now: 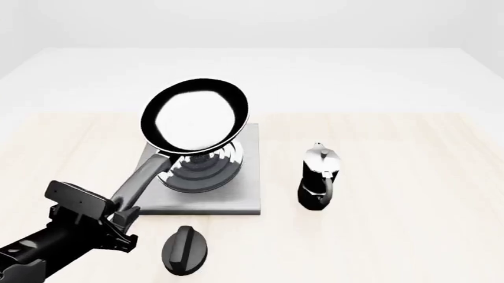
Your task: Put the frying pan on the stove.
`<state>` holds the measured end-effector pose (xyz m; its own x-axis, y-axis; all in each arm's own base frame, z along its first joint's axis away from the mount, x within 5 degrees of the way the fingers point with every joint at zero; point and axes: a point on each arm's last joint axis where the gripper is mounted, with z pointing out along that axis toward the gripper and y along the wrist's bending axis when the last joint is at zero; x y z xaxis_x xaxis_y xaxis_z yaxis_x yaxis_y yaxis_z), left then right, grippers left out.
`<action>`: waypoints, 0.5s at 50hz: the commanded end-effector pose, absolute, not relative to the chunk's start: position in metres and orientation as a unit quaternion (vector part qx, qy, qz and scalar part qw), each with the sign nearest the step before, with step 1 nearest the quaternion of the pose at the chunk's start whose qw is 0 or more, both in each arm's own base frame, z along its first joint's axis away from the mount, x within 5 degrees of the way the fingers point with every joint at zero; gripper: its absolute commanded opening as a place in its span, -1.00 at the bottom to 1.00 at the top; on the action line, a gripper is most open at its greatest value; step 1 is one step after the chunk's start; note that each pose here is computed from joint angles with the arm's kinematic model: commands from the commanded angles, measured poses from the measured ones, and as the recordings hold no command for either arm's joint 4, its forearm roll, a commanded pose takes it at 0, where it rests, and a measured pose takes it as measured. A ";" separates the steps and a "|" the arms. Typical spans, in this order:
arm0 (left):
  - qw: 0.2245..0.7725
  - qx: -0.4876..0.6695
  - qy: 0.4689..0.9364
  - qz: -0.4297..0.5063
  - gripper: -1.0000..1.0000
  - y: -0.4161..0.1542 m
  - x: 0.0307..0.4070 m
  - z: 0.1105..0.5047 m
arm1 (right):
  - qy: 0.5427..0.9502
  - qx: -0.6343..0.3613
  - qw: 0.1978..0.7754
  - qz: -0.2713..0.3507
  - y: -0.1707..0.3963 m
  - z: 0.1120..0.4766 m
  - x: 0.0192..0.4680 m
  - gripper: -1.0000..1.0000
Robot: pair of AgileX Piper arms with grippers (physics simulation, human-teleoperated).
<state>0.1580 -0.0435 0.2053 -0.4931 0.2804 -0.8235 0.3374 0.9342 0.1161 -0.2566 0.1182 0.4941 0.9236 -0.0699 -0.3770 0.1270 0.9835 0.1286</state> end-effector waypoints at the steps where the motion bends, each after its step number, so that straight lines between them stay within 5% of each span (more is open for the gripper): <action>1: 0.481 0.150 0.863 -0.035 -1.00 -0.039 0.158 0.206 | 0.188 0.075 0.978 -0.050 0.118 0.494 -0.258 1.00; 25: 0.469 0.158 0.868 -0.050 -1.00 -0.049 0.166 0.189 | 0.188 0.074 0.978 -0.051 0.118 0.494 -0.261 1.00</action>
